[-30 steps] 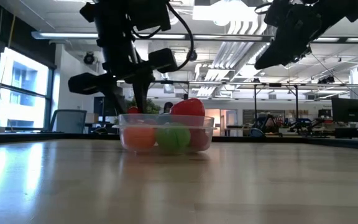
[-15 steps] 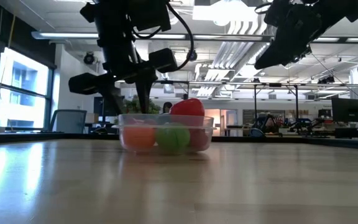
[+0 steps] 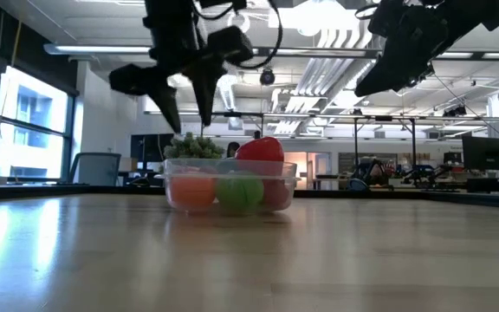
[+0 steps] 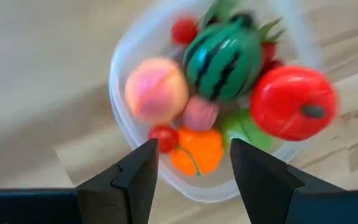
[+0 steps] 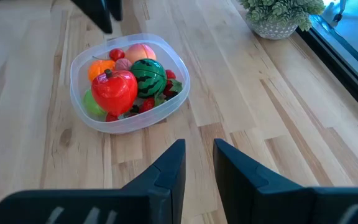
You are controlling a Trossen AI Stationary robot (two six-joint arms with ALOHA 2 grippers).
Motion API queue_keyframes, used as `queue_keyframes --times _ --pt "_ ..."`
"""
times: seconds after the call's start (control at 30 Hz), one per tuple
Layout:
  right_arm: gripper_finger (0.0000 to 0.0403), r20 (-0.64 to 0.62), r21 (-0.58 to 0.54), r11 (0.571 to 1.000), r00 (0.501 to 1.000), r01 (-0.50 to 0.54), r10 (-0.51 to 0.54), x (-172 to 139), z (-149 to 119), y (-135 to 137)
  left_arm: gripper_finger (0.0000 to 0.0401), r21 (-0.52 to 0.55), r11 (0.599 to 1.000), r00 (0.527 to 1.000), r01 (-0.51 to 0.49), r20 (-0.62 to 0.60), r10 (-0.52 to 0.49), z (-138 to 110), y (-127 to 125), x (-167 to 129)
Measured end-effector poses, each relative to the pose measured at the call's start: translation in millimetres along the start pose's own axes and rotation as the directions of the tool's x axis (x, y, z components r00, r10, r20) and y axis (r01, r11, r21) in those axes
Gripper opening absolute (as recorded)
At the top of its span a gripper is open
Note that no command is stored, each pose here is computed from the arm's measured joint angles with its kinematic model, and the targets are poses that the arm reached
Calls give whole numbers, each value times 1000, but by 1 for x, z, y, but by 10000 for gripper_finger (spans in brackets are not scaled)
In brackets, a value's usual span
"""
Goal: Pick and placing Produce into tupperware
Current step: Return to Home Position
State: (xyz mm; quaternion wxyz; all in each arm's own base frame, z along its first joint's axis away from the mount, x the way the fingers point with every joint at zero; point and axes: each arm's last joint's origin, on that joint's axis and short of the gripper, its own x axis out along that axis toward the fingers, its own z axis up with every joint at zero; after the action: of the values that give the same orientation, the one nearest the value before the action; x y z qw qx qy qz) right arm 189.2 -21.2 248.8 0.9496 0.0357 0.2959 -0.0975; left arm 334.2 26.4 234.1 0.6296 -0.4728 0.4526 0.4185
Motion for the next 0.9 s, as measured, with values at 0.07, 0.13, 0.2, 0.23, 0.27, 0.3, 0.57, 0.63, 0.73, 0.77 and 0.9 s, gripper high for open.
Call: queue_keyframes --times 0.07,0.13,0.2,0.23,0.27,0.3,0.57,0.63,0.73,0.77,0.9 --pt "71 0 0 1000 1000 0 0 0 0 0 191 101 995 998 -8 58 2 4 -4 -10" --pt "71 0 0 1000 1000 0 0 0 0 0 191 233 972 992 -22 127 -8 8 -9 -18" --pt "71 0 0 1000 1000 0 0 0 0 0 191 381 923 982 -58 186 -15 11 -12 -24" --pt "71 0 0 1000 1000 0 0 0 0 0 191 443 894 979 -68 200 -24 12 -14 -26" --pt "71 0 0 1000 1000 0 0 0 0 0 191 500 862 977 -79 211 -33 12 -15 -27" --pt "71 0 0 1000 1000 0 0 0 0 0 191 544 835 975 -83 217 -45 13 -16 -27" --pt "71 0 0 1000 1000 0 0 0 0 0 191 576 818 946 7 262 -192 17 -31 -30" --pt "71 0 0 1000 1000 0 0 0 0 0 191 573 819 934 34 274 -231 18 -35 -32" --pt "71 0 0 1000 1000 0 0 0 0 0 191 572 818 917 66 288 -275 20 -39 -33" --pt "71 0 0 1000 1000 0 0 0 0 0 191 571 817 913 73 291 -285 20 -40 -34" --pt "71 0 0 1000 1000 0 0 0 0 0 191 647 759 901 75 282 -329 21 -44 -35"
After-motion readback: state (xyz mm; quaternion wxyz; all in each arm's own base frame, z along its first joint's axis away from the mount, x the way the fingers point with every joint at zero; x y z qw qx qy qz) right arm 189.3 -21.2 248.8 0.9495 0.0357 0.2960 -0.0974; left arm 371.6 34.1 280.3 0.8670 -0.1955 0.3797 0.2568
